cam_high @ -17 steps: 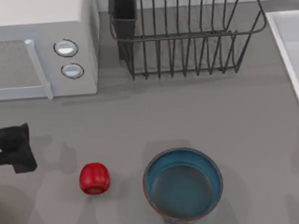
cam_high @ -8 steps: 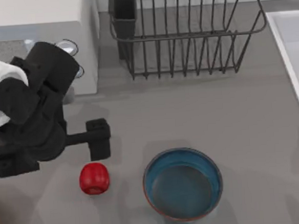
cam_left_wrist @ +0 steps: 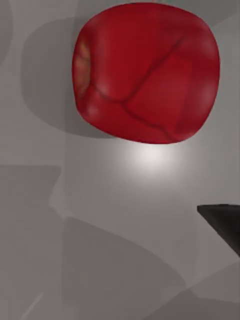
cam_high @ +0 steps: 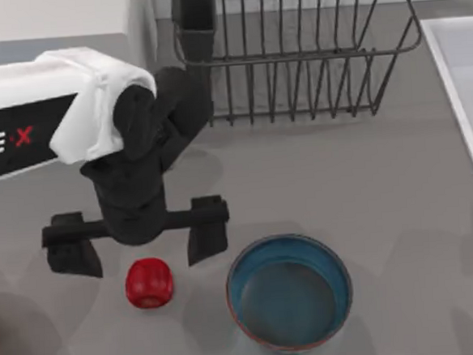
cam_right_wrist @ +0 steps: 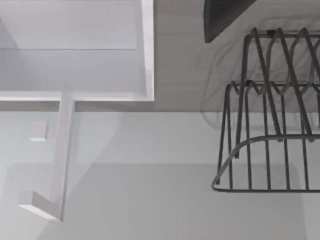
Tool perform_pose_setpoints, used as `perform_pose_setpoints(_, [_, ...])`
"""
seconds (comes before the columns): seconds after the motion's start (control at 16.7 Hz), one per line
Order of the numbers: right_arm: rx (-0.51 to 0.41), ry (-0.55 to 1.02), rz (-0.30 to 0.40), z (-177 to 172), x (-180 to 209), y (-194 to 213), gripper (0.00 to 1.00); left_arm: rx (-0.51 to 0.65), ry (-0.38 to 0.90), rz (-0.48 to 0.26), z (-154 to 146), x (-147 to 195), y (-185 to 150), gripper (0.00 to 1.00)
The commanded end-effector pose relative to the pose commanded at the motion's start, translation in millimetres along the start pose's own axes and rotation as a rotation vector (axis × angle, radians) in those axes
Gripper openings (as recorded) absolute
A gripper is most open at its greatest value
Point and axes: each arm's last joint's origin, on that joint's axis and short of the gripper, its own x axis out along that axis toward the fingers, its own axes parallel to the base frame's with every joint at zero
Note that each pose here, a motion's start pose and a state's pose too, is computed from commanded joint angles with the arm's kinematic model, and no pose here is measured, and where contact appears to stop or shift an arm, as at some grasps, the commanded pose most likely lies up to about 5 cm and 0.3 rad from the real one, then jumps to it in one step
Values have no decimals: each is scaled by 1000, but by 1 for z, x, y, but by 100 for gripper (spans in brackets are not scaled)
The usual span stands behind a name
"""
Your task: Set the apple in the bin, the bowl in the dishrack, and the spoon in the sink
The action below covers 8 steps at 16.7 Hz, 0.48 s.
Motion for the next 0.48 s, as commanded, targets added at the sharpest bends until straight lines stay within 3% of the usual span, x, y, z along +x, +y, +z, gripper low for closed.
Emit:
perform_pose_setpoints(0.3, [0,0,0,0,0,0,100,-3,0,-2,0,1,1,100])
perform_pose_setpoints(0.48, [0,0,0,0,0,0,100,1,2,2,1,21,0,100])
